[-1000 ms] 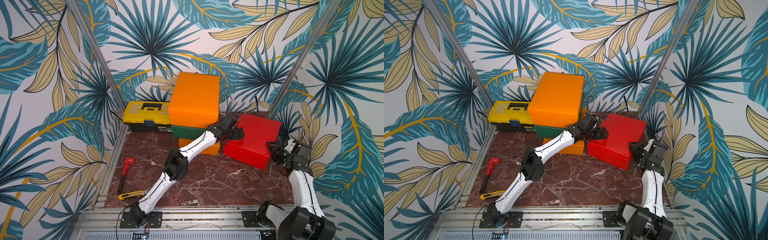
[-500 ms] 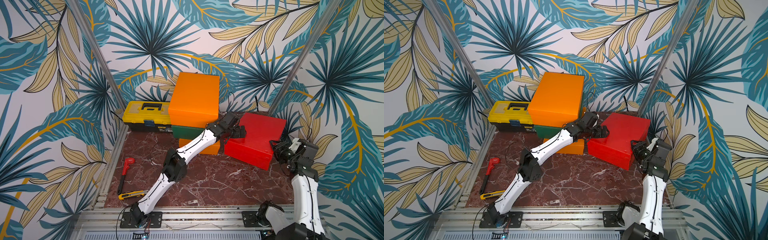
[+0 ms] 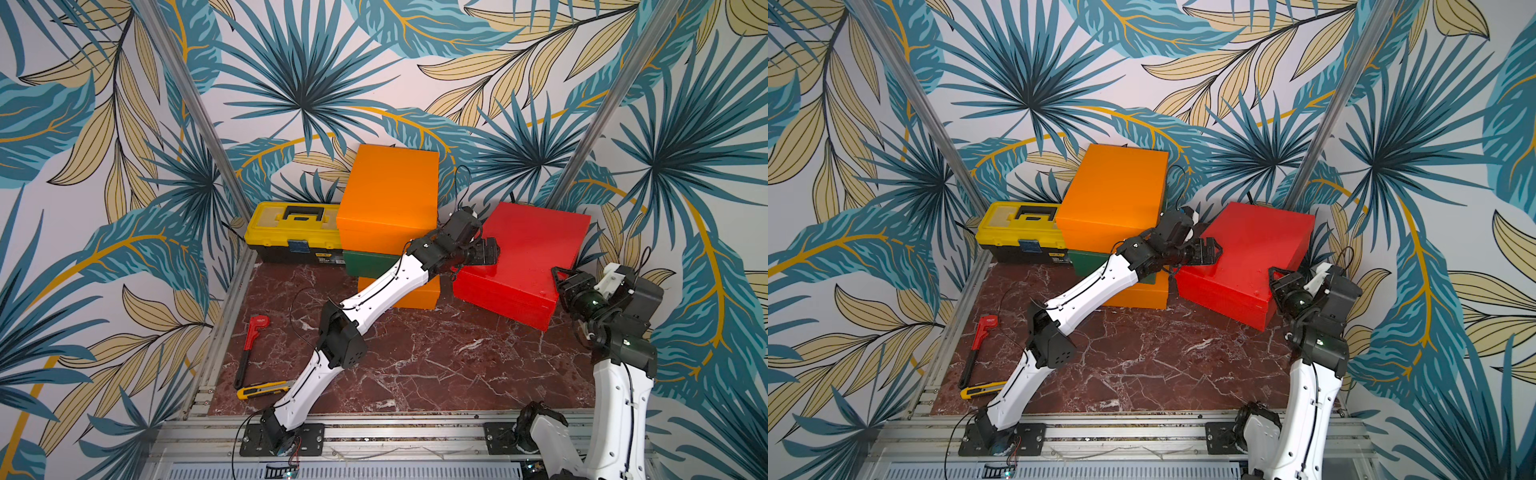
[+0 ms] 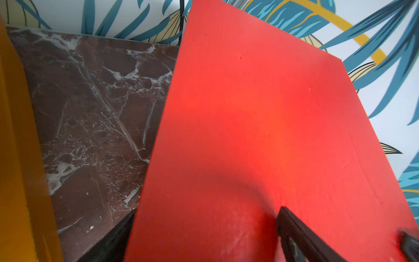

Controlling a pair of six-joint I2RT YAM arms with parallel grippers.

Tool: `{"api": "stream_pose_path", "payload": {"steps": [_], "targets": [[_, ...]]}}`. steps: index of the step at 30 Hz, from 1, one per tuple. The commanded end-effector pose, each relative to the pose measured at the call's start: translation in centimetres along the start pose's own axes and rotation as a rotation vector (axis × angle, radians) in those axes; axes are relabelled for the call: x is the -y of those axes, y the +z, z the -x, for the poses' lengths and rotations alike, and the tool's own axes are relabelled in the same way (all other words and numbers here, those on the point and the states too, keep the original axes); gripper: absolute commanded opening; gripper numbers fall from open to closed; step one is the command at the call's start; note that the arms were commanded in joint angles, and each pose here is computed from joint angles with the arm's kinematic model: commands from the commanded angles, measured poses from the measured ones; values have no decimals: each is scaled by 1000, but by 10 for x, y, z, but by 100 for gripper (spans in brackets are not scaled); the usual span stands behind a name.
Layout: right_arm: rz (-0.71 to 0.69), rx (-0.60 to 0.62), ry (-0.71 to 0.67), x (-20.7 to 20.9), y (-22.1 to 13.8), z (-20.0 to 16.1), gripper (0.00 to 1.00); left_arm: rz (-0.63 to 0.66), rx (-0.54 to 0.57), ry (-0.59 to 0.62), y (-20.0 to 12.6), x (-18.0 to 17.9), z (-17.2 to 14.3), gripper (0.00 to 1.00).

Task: Stack the shoeboxes
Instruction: Pick up the shoebox from the center of the board.

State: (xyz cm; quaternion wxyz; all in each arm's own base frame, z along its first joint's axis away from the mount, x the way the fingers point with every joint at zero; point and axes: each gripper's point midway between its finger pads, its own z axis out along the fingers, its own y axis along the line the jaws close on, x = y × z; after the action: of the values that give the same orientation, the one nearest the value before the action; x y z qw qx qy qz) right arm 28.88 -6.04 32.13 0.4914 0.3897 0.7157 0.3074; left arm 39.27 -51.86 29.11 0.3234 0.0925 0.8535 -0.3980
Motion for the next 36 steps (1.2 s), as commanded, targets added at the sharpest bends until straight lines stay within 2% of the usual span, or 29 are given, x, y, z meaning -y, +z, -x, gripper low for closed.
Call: {"api": "stream_pose_path", "payload": {"steps": [1,17,26,36], "targets": [[219,-217,-68,-52,-16,-43,34,-398,-78,117,-60,154,-51,92],[381,-155,-140,-134,-76,-28,33,-440,32,208,-127,194,-37,92],[475,-128,-170,-180,-107,-19,33,-486,121,245,-171,215,-16,92],[537,-149,-179,-211,-106,-14,31,-477,241,295,-210,222,10,92]]}}
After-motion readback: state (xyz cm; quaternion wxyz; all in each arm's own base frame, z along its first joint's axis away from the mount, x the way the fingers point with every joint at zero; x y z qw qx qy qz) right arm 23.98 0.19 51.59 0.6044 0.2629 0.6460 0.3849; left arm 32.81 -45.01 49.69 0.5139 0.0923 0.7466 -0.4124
